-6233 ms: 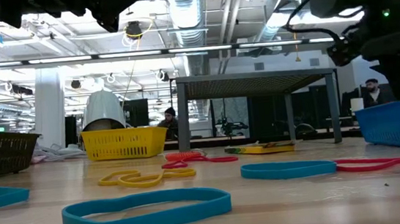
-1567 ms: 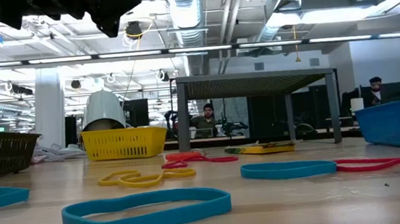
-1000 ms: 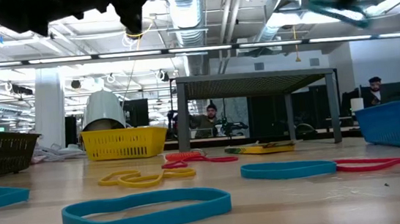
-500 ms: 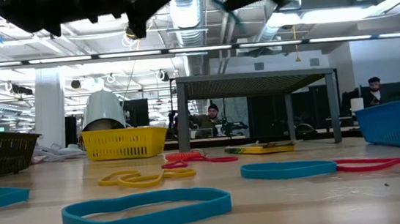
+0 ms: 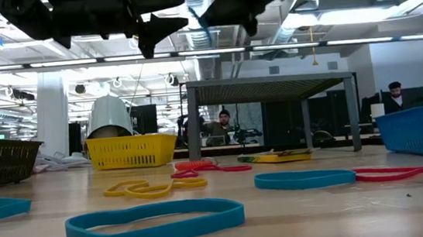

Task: Pick & Place Office Desk Supplies
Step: Put the blue rubber band into the black bin

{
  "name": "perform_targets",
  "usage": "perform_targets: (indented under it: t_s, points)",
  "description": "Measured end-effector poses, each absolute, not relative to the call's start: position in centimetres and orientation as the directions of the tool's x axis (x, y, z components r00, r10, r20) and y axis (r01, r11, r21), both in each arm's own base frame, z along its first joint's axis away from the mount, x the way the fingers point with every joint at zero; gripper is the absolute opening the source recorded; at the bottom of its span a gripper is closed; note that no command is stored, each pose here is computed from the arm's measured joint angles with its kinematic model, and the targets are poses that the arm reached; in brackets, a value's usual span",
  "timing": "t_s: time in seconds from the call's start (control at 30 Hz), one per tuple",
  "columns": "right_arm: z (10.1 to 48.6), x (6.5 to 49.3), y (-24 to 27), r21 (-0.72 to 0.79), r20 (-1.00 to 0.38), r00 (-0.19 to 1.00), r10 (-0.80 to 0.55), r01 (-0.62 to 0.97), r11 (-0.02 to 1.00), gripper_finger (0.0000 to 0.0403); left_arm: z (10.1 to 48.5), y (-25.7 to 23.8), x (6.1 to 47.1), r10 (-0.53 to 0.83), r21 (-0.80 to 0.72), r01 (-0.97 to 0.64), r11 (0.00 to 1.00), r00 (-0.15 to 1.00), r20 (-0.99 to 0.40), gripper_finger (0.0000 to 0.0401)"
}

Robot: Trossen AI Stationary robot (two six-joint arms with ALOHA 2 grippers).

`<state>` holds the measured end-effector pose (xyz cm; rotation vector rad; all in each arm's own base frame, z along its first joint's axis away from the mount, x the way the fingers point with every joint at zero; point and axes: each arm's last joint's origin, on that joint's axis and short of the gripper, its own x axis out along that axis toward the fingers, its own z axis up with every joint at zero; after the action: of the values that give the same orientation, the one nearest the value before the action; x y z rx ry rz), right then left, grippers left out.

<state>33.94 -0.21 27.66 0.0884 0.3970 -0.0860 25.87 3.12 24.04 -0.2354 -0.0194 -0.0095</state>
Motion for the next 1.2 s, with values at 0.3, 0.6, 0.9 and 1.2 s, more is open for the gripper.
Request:
perform_targets:
  t_s: [0.3,0.6,0.9,1.2]
  points:
    - [26.7,35.6,-1.2,0.077,-0.326,0.945,-0.013,0.041,0.996,0.0000,23.8,2.4,25.9,-0.100,-0.246,0.096,0.965,0.995,-0.004,0.0211]
    - [27.0,35.6,-1.1,0.085,-0.294,0.955,0.030,-0.005,0.996,0.0000,23.9,2.2,25.9,-0.154,-0.179,0.152,0.972,0.988,0.002,0.0211]
    - [27.2,35.7,-1.0,0.087,-0.277,0.960,0.037,-0.013,0.996,0.0000,23.9,2.2,25.9,-0.160,-0.186,0.159,0.970,0.987,0.005,0.0211]
    - [27.6,35.8,-0.7,0.099,-0.231,0.970,0.072,-0.050,0.994,0.0000,24.0,2.2,25.9,-0.160,-0.160,0.159,0.974,0.987,0.009,0.0135]
